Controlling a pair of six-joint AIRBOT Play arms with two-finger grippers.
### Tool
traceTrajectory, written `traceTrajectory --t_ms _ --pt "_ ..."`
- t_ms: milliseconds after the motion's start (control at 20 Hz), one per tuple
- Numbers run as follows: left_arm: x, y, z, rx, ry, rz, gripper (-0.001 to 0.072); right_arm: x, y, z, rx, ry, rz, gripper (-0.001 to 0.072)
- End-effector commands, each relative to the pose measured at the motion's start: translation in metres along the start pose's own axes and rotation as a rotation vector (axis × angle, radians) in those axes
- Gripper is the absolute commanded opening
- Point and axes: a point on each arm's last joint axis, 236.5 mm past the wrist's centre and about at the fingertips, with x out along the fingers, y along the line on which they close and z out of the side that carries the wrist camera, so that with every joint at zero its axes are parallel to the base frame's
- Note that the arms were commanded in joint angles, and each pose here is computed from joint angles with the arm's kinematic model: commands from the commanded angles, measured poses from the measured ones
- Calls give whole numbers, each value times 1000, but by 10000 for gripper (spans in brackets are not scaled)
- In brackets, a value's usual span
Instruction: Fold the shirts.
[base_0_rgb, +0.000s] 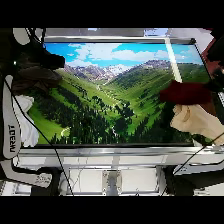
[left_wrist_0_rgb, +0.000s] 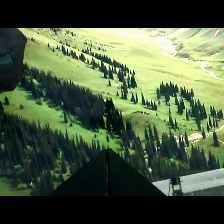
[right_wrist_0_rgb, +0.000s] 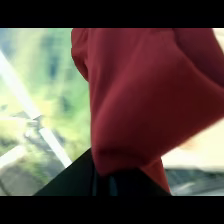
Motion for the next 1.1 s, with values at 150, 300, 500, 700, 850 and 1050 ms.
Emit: traceTrajectory --t_ms 150,300,500,700,850,1050 --pt "-1 -18 -10 -20 42 -76 14 -70 -131 -30 266 -28 -301 29" --pt "-2 -30 -9 -27 38 -126 14 -62 -165 -48 306 41 -431 29" --pt "-3 -33 -8 -32 37 -139 15 -33 -199 -76 292 176 -517 36" --pt "-3 -33 -8 -32 38 -139 14 -13 -179 -81 244 216 -397 386" --pt "-3 -33 -8 -32 38 -139 15 -21 -137 -62 207 140 -243 385" --pt "-4 -43 3 -38 -9 -184 15 -39 28 -24 -130 -78 330 384"
